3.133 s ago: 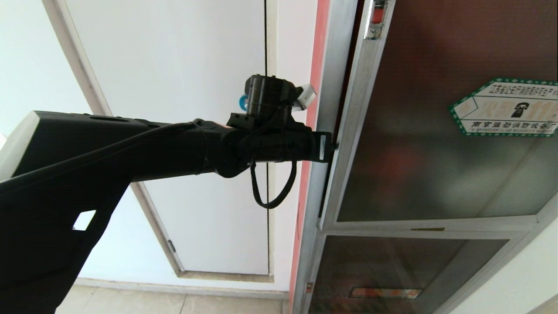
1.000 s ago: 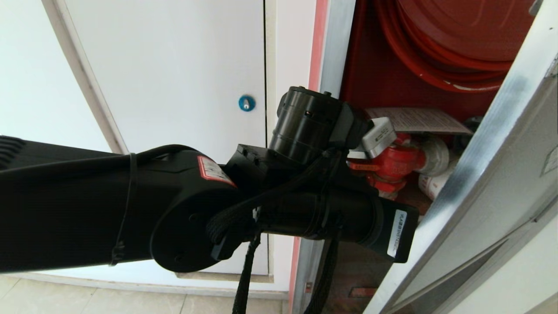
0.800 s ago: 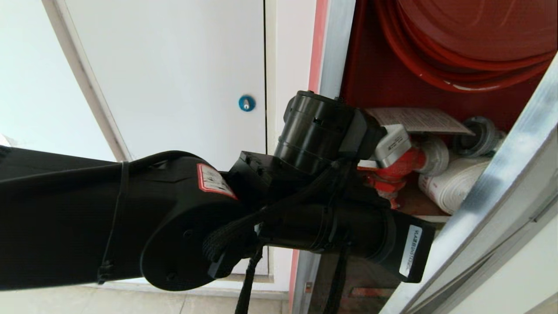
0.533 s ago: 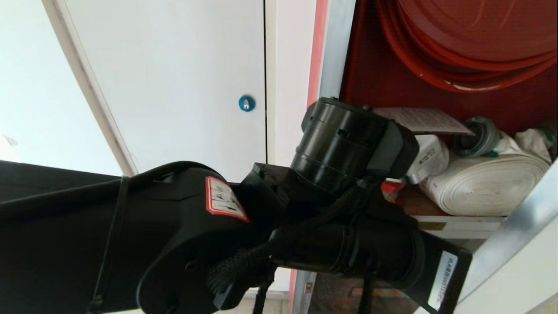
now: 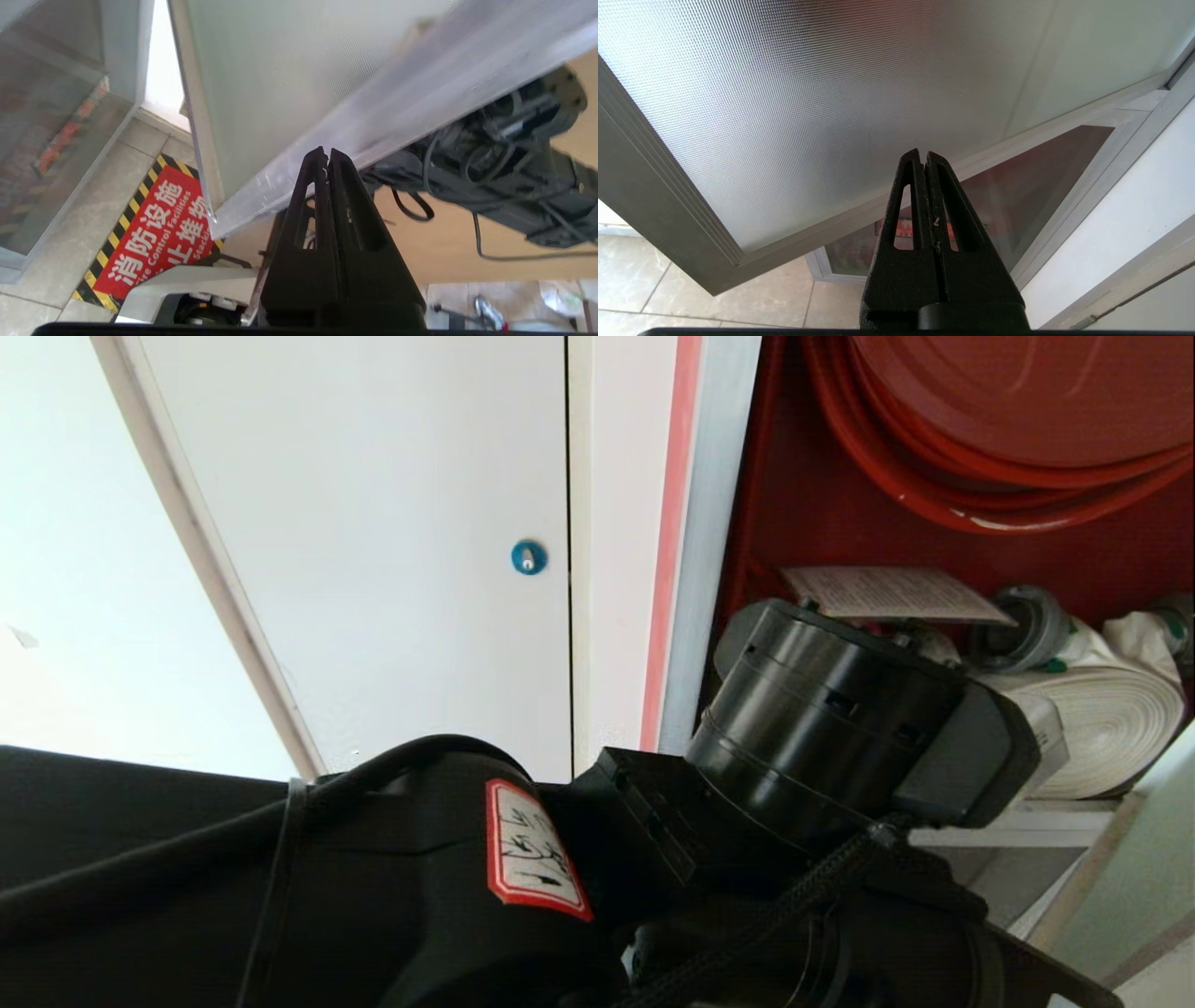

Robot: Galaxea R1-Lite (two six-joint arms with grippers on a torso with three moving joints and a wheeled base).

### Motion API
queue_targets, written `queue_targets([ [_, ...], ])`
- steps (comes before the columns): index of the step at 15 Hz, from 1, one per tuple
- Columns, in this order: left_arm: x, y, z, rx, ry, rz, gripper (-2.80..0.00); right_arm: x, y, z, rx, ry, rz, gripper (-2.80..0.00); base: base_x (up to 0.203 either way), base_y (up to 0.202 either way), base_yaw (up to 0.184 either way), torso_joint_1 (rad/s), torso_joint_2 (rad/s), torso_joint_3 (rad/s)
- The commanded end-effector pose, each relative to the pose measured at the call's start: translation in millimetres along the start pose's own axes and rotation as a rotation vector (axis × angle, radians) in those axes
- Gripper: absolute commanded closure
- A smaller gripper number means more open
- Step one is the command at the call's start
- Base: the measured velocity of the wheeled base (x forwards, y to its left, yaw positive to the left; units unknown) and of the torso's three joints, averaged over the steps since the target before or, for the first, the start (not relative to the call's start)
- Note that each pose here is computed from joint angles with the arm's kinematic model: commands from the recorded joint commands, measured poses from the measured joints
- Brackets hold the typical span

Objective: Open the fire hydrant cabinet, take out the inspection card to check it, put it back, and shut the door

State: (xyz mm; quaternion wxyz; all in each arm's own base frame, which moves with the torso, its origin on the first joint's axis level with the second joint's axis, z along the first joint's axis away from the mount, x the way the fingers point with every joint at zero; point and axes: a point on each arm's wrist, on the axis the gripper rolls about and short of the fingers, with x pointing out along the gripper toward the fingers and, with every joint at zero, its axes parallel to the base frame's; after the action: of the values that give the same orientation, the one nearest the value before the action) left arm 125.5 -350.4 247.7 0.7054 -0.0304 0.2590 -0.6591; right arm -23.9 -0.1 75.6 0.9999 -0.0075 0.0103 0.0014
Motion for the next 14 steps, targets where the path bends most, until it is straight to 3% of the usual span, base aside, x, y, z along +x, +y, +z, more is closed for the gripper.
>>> queue_targets([
  [1, 4.5, -1.7, -2.9, -0.001, 0.011, -0.008, 0.0, -0.1, 0.0, -0.1, 0.0, 0.001, 0.001, 0.0, 0.0, 0.0, 0.0, 0.0, 0.0, 0.0],
  [14, 10.6, -34.7, -11.1, 0.037, 0.038, -0.087, 0.0, -0.1, 0.0, -0.1, 0.0, 0.001, 0.001, 0.0, 0.0, 0.0, 0.0, 0.0, 0.0, 0.0],
])
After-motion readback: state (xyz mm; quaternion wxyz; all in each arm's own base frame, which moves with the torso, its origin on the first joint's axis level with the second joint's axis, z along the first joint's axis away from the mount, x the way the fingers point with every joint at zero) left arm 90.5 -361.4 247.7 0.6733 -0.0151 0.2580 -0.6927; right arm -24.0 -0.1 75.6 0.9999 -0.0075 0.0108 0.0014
